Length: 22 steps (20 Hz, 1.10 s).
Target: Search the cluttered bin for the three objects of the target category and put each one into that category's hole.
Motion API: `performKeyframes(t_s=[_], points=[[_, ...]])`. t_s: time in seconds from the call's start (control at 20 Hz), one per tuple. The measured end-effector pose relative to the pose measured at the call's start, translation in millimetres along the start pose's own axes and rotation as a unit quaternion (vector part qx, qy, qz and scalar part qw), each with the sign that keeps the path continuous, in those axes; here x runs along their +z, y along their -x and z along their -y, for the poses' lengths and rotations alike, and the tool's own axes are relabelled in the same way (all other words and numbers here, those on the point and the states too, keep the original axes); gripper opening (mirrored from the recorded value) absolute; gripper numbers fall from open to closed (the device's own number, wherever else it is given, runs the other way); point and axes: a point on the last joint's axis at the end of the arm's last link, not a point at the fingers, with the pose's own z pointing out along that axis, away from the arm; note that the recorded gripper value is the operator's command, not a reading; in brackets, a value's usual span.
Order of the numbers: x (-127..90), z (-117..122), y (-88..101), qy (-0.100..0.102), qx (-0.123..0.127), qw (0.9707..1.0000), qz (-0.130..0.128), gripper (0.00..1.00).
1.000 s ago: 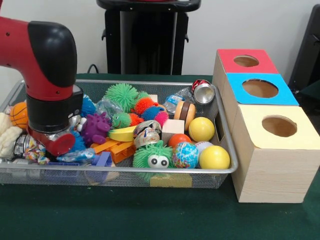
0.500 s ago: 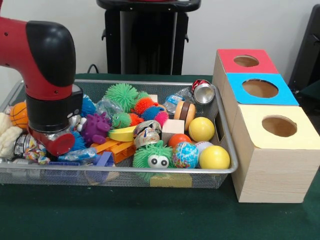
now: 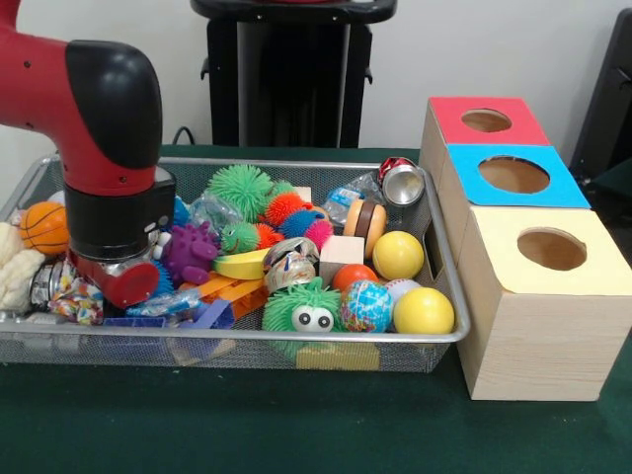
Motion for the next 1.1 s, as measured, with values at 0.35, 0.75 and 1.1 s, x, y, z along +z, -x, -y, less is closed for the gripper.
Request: performKeyframes(t_s=[0.35,0.75,1.1], points=[[-2.4,-11.7,-12.3,0.005,0.008,0.9999,0.005,0.00],[-5.3,-21.9,-22.7,0.012,0.035,0.9993,0.002,0.00],[-7.3,-30.7,-31.3,0.019,0.062,0.9979,-0.006,0.00]])
